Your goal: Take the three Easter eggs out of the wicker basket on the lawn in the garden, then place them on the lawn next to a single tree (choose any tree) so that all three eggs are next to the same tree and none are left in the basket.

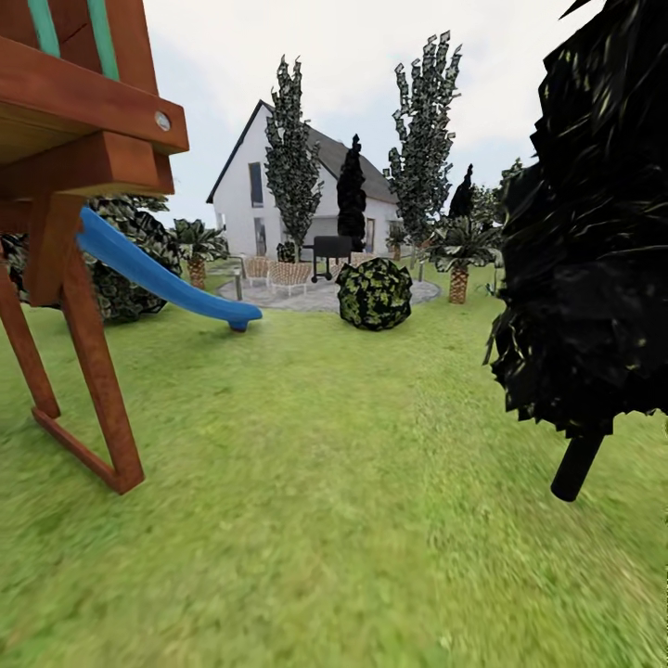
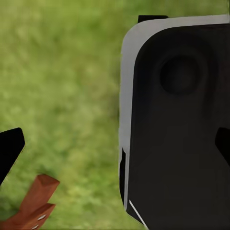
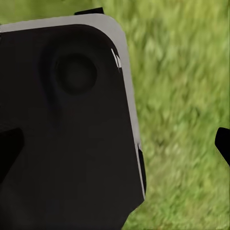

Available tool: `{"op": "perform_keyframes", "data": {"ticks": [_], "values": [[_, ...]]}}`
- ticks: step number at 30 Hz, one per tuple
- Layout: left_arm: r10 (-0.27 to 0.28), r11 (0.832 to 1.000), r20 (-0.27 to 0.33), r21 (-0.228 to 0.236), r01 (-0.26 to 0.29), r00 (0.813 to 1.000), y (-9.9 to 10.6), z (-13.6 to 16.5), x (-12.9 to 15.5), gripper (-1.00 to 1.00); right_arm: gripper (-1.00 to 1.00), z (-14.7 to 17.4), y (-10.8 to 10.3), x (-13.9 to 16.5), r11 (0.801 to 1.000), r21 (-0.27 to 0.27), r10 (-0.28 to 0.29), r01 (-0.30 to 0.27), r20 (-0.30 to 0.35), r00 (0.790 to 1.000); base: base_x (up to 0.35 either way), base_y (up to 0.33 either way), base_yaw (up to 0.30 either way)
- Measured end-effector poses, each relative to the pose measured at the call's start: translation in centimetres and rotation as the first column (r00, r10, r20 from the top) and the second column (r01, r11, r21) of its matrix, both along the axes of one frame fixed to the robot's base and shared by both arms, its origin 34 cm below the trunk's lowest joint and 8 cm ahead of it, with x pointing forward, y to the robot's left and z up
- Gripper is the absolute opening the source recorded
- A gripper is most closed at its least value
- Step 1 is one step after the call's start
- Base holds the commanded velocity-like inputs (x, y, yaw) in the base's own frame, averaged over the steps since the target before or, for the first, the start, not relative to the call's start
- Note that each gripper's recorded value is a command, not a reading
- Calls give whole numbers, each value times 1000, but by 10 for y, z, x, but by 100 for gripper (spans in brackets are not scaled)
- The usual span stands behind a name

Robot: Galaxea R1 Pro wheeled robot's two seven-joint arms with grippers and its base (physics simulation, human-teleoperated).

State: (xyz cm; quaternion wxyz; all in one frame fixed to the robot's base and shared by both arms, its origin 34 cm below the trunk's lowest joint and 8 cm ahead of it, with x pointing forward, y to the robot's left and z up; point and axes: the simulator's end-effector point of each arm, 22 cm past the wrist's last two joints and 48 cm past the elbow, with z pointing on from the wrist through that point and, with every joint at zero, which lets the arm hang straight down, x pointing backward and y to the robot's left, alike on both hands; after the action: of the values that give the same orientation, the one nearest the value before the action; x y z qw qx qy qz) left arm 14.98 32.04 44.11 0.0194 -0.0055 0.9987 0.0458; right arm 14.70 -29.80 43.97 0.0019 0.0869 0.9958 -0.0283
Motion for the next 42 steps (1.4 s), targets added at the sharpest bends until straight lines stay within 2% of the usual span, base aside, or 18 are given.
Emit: {"op": "perform_keyframes", "data": {"ticks": [42], "values": [[0,1000,-1,0,0,1000,0,0,0,100,100,0,1,0,1000,0,0,0,0,1000,325,0,13]]}}
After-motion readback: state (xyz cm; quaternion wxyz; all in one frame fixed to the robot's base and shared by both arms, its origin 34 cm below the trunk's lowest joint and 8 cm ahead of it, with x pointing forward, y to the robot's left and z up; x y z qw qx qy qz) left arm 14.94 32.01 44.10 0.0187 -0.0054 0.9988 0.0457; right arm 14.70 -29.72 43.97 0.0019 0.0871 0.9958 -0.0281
